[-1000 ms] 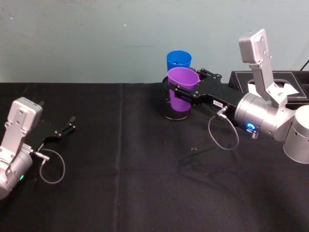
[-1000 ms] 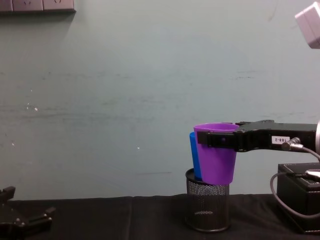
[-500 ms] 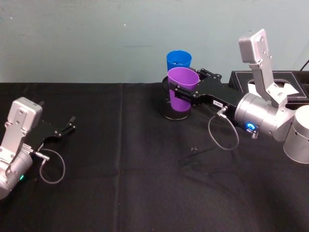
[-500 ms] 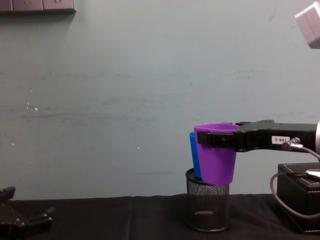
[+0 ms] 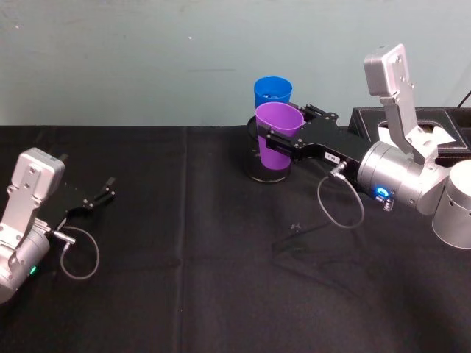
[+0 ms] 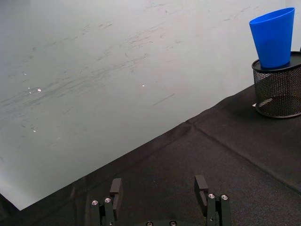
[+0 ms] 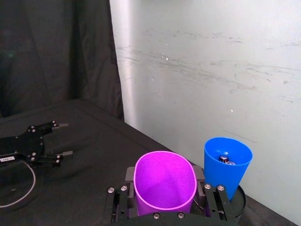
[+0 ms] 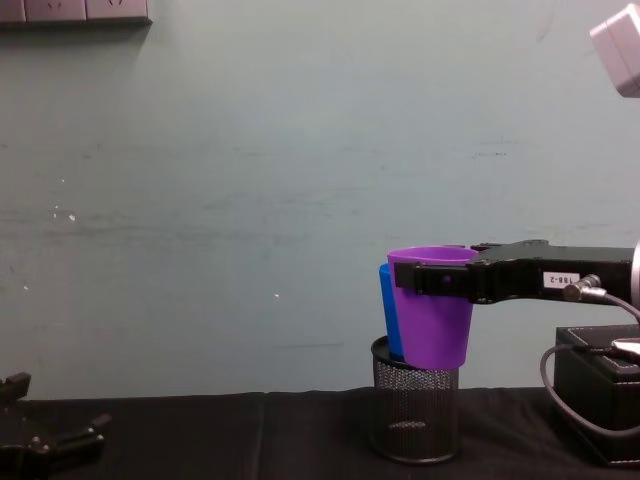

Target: Pick up one cup with a gripper and tap it against the other cup.

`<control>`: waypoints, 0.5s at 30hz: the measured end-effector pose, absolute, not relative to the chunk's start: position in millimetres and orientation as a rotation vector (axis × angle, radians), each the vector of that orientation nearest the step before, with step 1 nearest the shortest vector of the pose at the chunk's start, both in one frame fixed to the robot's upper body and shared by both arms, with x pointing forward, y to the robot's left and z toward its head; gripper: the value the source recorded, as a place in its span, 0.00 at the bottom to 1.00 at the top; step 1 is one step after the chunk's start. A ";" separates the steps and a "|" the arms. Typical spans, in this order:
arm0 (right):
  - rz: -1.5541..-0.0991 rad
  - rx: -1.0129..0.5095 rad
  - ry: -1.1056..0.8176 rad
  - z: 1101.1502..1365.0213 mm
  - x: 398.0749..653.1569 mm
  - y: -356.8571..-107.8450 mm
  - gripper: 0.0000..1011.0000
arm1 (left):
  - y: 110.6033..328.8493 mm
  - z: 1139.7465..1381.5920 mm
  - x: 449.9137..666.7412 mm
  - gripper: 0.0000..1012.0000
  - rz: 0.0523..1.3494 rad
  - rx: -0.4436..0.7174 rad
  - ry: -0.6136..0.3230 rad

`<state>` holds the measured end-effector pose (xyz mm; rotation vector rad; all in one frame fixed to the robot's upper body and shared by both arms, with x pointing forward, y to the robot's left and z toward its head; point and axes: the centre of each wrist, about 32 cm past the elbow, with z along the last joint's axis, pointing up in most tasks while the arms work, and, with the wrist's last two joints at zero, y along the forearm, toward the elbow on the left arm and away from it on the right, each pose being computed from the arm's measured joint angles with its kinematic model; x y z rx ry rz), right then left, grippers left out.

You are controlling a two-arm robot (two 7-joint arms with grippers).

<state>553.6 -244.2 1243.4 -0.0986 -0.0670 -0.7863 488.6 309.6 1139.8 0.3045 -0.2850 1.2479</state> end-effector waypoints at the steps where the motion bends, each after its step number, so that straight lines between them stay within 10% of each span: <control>1: -0.786 -0.099 -0.067 1243.4 553.6 -244.2 0.71 | 309.7 1139.8 488.6 0.99 1.248 0.304 -0.285; 15: -0.826 -0.088 -0.069 1225.5 575.8 -239.0 0.71 | 309.7 1139.8 488.6 0.99 1.248 0.305 -0.285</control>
